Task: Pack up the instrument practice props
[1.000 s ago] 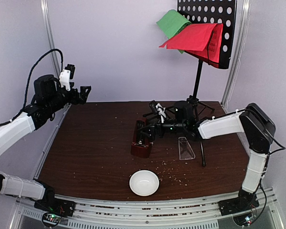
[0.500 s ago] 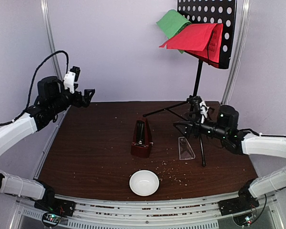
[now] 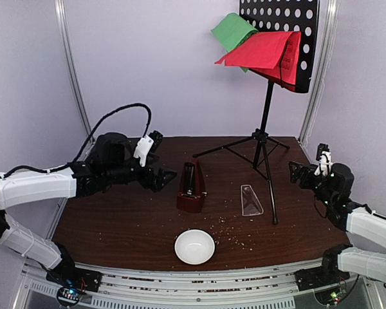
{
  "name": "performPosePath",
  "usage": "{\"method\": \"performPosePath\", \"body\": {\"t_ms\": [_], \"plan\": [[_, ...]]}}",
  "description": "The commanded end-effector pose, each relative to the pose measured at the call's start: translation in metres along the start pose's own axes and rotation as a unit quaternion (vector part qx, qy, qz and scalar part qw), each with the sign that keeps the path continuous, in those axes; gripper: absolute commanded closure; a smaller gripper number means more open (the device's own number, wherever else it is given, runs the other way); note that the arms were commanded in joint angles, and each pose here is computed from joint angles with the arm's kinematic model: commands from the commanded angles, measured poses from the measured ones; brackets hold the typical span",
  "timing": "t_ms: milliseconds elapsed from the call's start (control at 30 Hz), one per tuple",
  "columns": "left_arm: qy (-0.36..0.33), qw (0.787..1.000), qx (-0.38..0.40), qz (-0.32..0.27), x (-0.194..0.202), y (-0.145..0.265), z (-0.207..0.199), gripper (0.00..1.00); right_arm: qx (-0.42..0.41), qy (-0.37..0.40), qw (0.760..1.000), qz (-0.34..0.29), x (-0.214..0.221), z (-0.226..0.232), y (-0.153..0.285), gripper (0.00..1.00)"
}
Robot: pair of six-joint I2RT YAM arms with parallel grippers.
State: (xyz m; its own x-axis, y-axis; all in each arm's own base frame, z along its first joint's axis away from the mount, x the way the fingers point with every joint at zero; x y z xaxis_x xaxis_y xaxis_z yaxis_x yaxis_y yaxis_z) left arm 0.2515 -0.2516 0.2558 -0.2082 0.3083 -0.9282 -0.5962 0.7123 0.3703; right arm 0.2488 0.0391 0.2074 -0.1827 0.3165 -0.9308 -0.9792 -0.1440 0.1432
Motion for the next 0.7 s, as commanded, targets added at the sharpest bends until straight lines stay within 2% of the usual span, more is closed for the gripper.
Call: {"method": "performPosePath", "body": {"t_ms": [0,167,667], "plan": [[0.026,0.998,0.038,-0.045,-0.001,-0.010,-0.015,0.02,0.000,-0.030,0.998,-0.049,-0.008,-0.003,0.005,0.00],[0.027,0.999,0.018,-0.013,0.017,-0.033,-0.015,0.02,0.000,-0.031,0.998,-0.058,-0.006,-0.004,0.007,0.00],[0.019,0.999,0.031,-0.011,0.022,-0.072,-0.019,0.02,0.019,-0.040,0.995,-0.088,0.001,-0.013,0.019,0.00]]}}
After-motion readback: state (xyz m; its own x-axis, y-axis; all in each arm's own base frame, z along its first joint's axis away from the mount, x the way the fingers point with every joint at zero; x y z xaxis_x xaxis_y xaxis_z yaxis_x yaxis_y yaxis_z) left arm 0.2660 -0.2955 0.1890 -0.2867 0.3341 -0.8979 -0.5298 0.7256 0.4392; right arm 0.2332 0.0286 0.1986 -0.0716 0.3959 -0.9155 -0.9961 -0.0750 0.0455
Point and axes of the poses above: each gripper's point midway between its finger pads, its own y axis back along the fingers, its own z axis along the line the jaws close on, x = y × z, the point moved 8 cm from there along y, back along the fingers, and after that the axes turned 4 degrees about -y, right-handed, at the moved point
